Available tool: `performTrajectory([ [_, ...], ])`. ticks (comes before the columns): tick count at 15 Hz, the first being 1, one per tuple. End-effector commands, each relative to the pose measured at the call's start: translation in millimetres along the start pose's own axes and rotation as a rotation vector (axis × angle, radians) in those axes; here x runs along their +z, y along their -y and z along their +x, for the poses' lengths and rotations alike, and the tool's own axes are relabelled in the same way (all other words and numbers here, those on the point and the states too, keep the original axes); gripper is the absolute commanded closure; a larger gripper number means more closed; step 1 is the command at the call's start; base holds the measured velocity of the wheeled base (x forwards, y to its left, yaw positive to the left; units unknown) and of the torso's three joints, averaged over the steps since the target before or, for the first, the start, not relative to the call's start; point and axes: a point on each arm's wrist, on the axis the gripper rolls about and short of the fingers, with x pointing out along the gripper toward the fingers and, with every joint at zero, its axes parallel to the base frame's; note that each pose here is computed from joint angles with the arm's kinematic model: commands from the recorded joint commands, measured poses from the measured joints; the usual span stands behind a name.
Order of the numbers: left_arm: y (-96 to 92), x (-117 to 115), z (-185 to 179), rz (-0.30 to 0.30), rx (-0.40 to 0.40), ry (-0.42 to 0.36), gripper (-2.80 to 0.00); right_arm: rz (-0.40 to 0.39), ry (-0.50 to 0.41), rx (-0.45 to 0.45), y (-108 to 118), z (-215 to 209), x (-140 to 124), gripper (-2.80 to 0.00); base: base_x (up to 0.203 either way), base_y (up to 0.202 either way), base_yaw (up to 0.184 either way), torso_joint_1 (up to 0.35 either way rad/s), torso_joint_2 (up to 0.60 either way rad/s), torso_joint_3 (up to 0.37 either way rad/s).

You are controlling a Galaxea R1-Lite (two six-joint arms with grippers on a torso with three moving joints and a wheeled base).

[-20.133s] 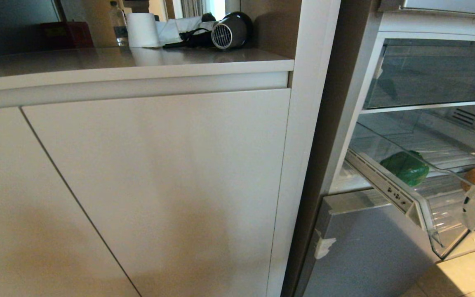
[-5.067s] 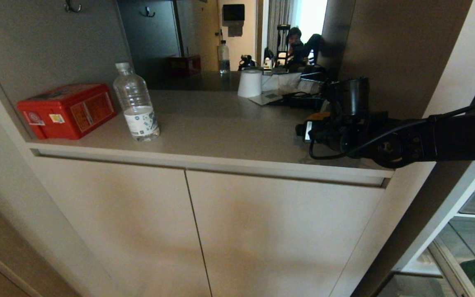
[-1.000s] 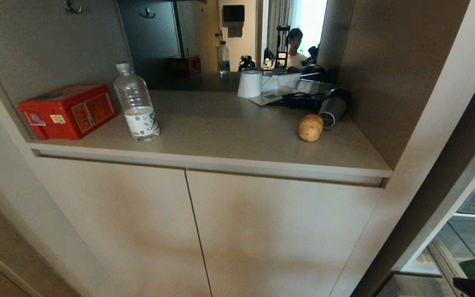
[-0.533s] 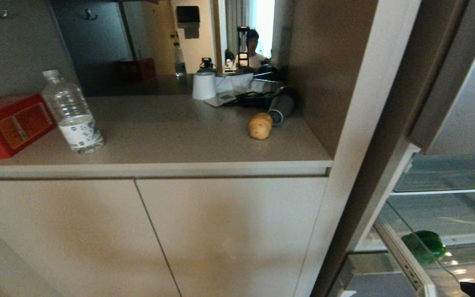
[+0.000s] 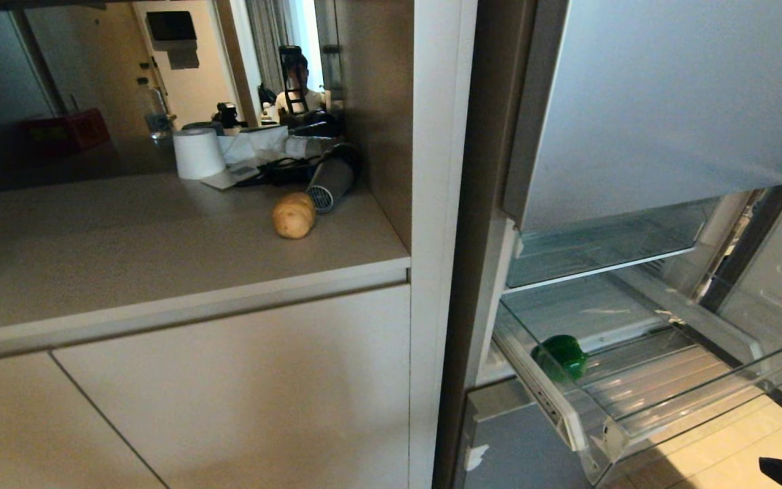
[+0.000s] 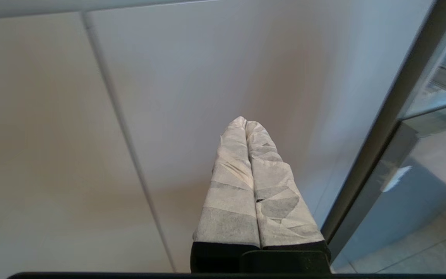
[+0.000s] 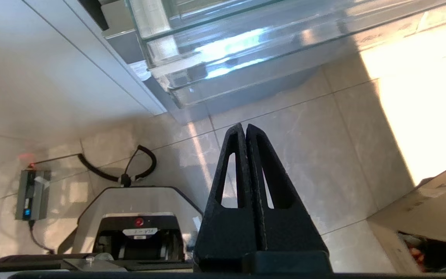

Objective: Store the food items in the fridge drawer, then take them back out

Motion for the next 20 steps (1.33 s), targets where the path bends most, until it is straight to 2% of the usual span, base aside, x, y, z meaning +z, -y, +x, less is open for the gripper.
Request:
performTrajectory([
  [1,0.0,-3,1,0.0,0.001,-0.011,0.0,-0.017,0.019,-0.005,-7,6,11,0.0,0.0,0.0,0.0,0.0,0.0,0.0],
  [3,0.0,-3,1,0.0,0.001,-0.011,0.0,-0.015,0.015,-0.049,-15,22,27,0.0,0.0,0.0,0.0,0.0,0.0,0.0],
  [6,0.0,-3,1,0.0,0.001,-0.011,0.0,-0.004,-0.052,-0.093,-23,61,60,0.0,0.0,0.0,0.0,0.0,0.0,0.0],
  [10,0.0,-3,1,0.0,0.001,-0.011,0.0,-0.043,-0.055,-0.024,-19,125,88,0.0,0.0,0.0,0.0,0.0,0.0,0.0],
  [13,0.0,-3,1,0.0,0.001,-0.011,0.0,-0.039,-0.067,0.054,-12,166,92,0.0,0.0,0.0,0.0,0.0,0.0,0.0],
  [17,0.0,-3,1,0.0,0.001,-0.011,0.0,-0.042,-0.022,0.145,-11,195,95,0.0,0.0,0.0,0.0,0.0,0.0,0.0],
  [18,0.0,-3,1,0.0,0.001,-0.01,0.0,-0.042,-0.03,0.147,-11,199,94,-2.8,0.0,0.0,0.0,0.0,0.0,0.0],
  [20,0.0,-3,1,0.0,0.001,-0.011,0.0,-0.038,-0.037,0.166,-13,207,94,-2.8,0.0,0.0,0.0,0.0,0.0,0.0],
])
